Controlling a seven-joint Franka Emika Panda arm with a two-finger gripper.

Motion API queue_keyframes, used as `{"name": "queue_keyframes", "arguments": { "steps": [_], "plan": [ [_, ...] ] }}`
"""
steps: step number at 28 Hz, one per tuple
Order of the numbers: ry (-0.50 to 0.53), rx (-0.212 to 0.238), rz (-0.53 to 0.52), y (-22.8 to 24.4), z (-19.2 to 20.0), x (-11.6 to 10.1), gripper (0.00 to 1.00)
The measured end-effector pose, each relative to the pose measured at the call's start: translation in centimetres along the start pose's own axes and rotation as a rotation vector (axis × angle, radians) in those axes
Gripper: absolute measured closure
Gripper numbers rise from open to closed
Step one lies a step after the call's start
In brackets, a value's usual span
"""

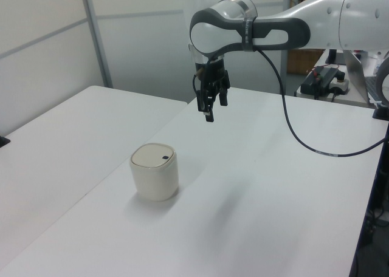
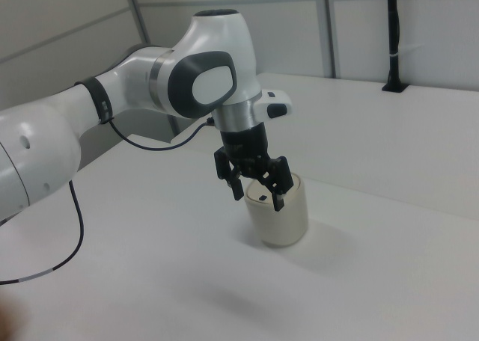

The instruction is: Open the trash can

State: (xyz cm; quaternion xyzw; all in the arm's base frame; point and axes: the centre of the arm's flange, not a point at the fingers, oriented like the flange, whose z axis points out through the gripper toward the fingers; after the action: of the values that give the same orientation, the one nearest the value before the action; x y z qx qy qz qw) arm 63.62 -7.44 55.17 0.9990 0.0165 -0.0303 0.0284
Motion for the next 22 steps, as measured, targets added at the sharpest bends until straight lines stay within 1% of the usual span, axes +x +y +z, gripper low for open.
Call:
{"name": "queue_keyframes", "arguments": {
  "steps": [14, 15, 17, 18, 19, 22],
  "plan": [
    [-0.005, 0.001, -0.004, -0.24, 0.20, 0.04, 0.01],
    [-0.005, 0.001, -0.005, -0.29, 0.24, 0.06, 0.03],
    [-0.006, 0.002, -0.006, -0.36, 0.29, 0.09, 0.10],
    [-0.005, 0.002, -0.007, -0.39, 0.29, 0.10, 0.14],
    [-0.003, 0.002, -0.007, -0.41, 0.26, 0.13, 0.21],
    [0.020, 0.010, -0.007, -0.52, 0.08, 0.38, 0.30]
  ]
}}
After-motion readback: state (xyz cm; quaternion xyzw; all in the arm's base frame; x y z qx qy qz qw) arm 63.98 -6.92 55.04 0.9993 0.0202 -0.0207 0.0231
